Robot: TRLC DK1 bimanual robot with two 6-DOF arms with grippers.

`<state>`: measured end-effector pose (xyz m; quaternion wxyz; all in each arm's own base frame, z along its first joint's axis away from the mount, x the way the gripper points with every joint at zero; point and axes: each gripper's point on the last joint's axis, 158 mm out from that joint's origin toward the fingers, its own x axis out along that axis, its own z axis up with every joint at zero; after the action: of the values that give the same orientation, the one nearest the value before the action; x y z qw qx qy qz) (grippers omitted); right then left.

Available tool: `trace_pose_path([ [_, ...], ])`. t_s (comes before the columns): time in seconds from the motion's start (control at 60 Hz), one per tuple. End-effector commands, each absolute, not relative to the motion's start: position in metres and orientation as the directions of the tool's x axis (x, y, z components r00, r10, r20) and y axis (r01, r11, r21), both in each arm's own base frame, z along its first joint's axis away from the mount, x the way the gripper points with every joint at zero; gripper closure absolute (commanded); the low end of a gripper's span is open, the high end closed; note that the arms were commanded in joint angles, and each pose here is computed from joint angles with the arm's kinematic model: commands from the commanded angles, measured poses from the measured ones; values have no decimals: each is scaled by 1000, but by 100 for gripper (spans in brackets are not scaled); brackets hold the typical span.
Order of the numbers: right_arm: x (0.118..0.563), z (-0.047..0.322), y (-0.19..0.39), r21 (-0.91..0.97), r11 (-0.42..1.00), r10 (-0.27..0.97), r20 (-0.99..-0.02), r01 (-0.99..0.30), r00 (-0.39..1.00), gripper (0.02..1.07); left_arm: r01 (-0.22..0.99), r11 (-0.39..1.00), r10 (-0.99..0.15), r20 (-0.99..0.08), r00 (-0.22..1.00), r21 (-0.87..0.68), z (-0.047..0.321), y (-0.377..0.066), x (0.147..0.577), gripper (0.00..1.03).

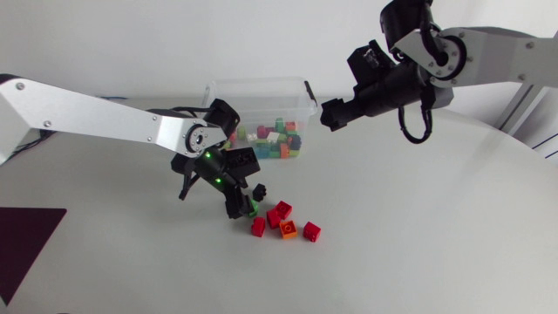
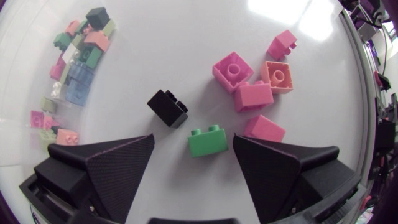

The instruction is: Place the duplo bricks in the container

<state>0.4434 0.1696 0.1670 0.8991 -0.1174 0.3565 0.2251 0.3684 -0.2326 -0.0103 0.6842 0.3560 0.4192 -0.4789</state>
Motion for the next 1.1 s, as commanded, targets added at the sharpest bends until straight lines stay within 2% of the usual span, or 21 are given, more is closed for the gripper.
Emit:
trace_pose_path([
  [0.0, 423, 157, 169, -58, 854, 322, -722, -517, 612, 6, 950, 303, -331, -927, 175, 71, -23, -240, 370, 26],
  [0.133, 405, 143, 169, -54, 843, 321, -747, -535, 583, 6, 948, 314, -314, -936, 160, 56, -31, -243, 372, 33],
  [0.233, 393, 135, 170, -51, 836, 321, -763, -547, 561, 6, 949, 313, -290, -946, 144, 49, -40, -243, 370, 48],
  [0.3, 384, 132, 173, -49, 827, 323, -775, -561, 543, 6, 949, 313, -270, -953, 134, 45, -45, -241, 368, 65],
  [0.433, 362, 123, 184, -44, 800, 323, -809, -598, 491, 6, 950, 311, -230, -969, 89, 14, -50, -234, 357, 69],
  [0.533, 350, 114, 187, -52, 777, 314, -831, -627, 459, 6, 950, 311, -222, -972, 81, 8, -40, -231, 354, 71],
  [0.617, 343, 108, 189, -57, 764, 305, -846, -642, 438, 6, 949, 314, -223, -971, 85, 11, -24, -228, 354, 72],
  [0.817, 306, 75, 199, -45, 680, 266, -915, -732, 303, 7, 930, 358, -267, -945, 187, 82, 33, -219, 377, 72],
  [1.083, 282, 39, 203, -51, 598, 196, -958, -800, 208, 7, 897, 426, -331, -901, 280, 122, 92, -209, 406, 72],
])
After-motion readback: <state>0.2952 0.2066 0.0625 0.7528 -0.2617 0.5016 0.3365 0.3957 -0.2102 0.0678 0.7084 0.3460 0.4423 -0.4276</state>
